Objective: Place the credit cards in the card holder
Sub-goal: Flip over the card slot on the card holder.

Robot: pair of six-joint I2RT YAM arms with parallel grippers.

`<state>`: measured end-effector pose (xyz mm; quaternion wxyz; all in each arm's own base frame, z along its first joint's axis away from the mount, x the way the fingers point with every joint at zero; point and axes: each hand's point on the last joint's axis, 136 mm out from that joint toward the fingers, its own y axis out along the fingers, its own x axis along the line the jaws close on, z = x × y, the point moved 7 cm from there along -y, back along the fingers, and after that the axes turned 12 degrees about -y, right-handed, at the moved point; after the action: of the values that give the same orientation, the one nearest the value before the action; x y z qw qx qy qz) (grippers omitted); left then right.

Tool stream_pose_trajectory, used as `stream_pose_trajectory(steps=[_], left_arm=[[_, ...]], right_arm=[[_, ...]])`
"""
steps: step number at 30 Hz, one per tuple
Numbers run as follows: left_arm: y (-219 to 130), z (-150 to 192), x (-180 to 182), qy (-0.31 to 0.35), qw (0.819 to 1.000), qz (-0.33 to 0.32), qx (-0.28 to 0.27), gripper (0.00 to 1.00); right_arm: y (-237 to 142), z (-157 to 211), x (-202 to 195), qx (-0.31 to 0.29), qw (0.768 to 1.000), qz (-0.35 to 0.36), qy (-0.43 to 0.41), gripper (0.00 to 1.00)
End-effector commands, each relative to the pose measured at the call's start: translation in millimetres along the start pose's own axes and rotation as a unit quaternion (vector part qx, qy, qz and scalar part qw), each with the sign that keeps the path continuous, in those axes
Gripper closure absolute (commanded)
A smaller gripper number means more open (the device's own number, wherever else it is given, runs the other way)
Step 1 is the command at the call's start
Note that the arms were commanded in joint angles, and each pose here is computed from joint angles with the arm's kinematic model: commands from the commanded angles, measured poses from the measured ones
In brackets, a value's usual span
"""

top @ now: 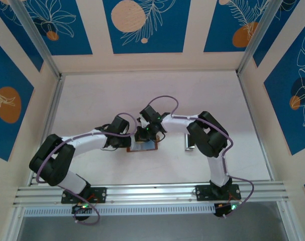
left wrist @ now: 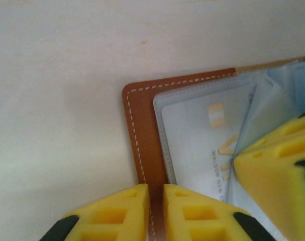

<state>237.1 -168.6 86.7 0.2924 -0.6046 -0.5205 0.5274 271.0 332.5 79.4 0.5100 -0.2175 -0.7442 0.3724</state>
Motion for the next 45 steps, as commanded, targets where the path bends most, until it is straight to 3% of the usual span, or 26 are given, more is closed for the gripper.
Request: stream_pose_trajectory(steps=[1,6,9,12,17,24,34,45], left_arm=[[-16,10,8,0.001,1.000,-0.019,0.010,0.80],[-40,12,5,0.015,1.000,-0.006,-0.010,0.71],[-48,20,-6,0.055,0.998,0.003,-0.012,0.62],[-44,29,-15,0.098,0.995,0.000,-0.004,0.54],[-31,32,-18,0.131,0.991,-0.034,0.001,0.50],[-26,22,-18,0.127,0.989,-0.066,-0.027,0.57],[-16,20,-21,0.139,0.987,-0.075,-0.022,0.65],[-9,18,-28,0.149,0.987,-0.064,-0.016,0.85]], right_arm=[[3,-3,-4,0.007,1.000,-0.005,0.018,0.93],[5,-7,-3,0.013,1.000,-0.007,0.023,0.93],[8,-9,-3,0.021,0.999,-0.009,0.027,0.93],[9,-10,-2,0.028,0.999,-0.009,0.029,0.93],[10,-11,-1,0.036,0.999,-0.011,0.029,0.93],[9,-9,2,0.044,0.999,-0.011,0.020,0.92],[6,-10,8,0.046,0.999,-0.012,0.009,0.91],[-5,-19,22,0.040,0.999,-0.016,-0.017,0.89]])
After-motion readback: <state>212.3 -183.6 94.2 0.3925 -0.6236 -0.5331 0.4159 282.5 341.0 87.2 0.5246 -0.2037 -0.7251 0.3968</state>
